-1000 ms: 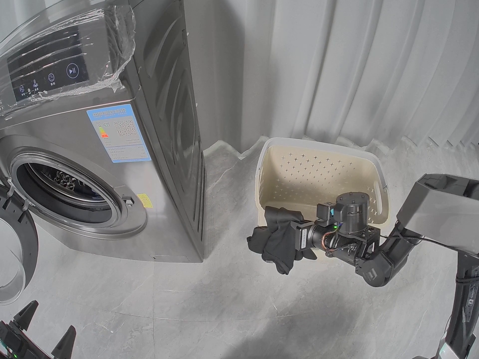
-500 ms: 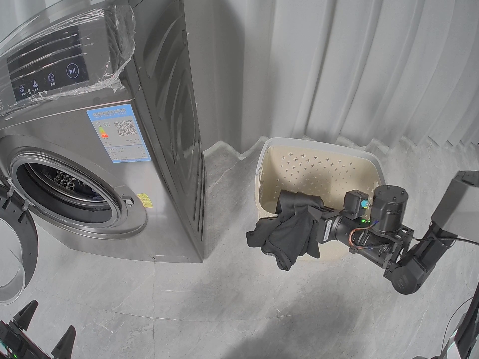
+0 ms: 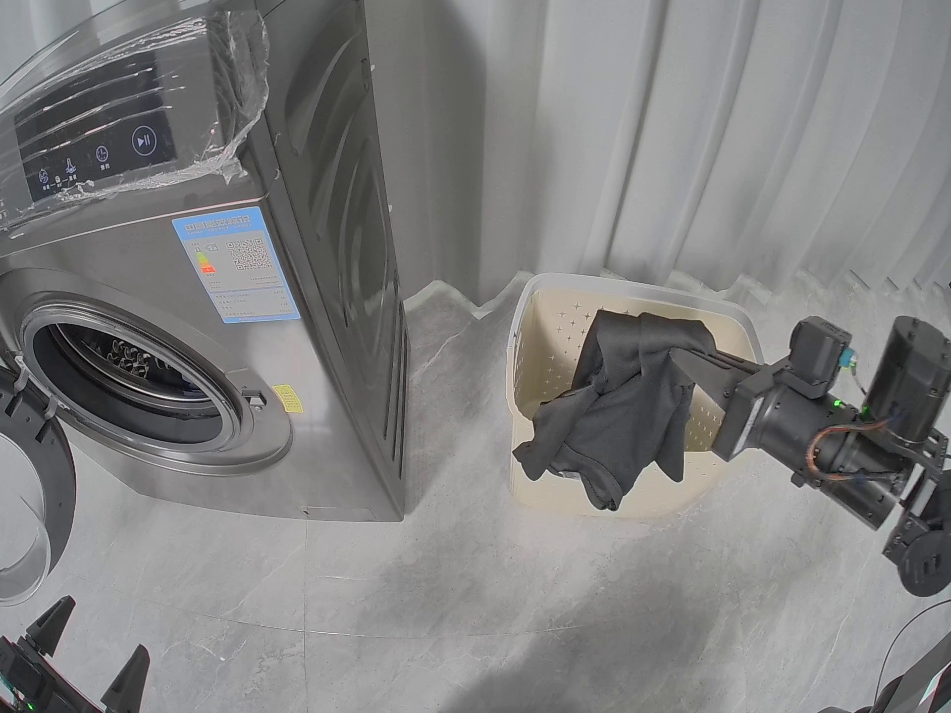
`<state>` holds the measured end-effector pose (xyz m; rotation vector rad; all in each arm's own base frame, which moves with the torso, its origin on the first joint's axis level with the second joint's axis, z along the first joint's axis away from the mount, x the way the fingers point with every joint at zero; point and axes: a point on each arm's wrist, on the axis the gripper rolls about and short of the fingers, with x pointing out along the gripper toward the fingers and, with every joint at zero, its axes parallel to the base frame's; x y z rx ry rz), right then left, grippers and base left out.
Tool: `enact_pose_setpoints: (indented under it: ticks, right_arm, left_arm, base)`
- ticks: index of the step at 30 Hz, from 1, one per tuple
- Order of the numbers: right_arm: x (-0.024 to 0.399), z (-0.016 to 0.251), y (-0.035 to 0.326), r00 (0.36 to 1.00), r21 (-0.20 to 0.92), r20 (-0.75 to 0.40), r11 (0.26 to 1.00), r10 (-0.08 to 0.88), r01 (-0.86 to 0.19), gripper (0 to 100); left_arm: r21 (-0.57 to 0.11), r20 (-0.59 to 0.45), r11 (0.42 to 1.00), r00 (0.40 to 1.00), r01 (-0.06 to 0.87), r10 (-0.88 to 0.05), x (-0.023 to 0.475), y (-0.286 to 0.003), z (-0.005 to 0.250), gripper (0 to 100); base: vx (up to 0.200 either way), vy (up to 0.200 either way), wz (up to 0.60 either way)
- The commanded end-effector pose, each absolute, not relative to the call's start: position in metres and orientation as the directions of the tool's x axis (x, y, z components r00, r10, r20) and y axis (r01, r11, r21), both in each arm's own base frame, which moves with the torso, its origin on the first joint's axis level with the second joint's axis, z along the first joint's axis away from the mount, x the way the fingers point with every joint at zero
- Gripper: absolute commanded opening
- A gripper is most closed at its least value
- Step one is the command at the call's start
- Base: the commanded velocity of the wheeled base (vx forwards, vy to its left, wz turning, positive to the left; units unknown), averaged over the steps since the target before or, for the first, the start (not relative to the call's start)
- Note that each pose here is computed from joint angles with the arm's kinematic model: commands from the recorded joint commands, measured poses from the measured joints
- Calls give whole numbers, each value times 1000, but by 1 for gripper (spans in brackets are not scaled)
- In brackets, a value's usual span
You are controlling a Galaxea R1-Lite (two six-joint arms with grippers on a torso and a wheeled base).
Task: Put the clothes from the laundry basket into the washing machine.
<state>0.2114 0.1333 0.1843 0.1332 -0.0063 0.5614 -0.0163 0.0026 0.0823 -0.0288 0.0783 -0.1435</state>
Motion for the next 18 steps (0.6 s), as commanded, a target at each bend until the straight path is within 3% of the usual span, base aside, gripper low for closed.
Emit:
enact_pose_setpoints:
  ticks: [1, 13, 18]
  right_arm:
    - [160, 227, 118, 793, 114, 166, 787, 586, -606, 0]
    - [153, 232, 114, 786, 109, 179, 782, 592, -614, 0]
    - [152, 232, 115, 782, 109, 182, 778, 597, -619, 0]
  left_arm:
    - [-39, -95, 990, 986, 137, -140, -15, 3, 77, 100]
    - [-39, -95, 989, 985, 140, -143, -15, 3, 77, 100]
    - [-37, -95, 990, 985, 139, -141, -15, 3, 77, 100]
  base:
    - [-200, 0, 0]
    - [-200, 0, 0]
    - [0, 0, 0]
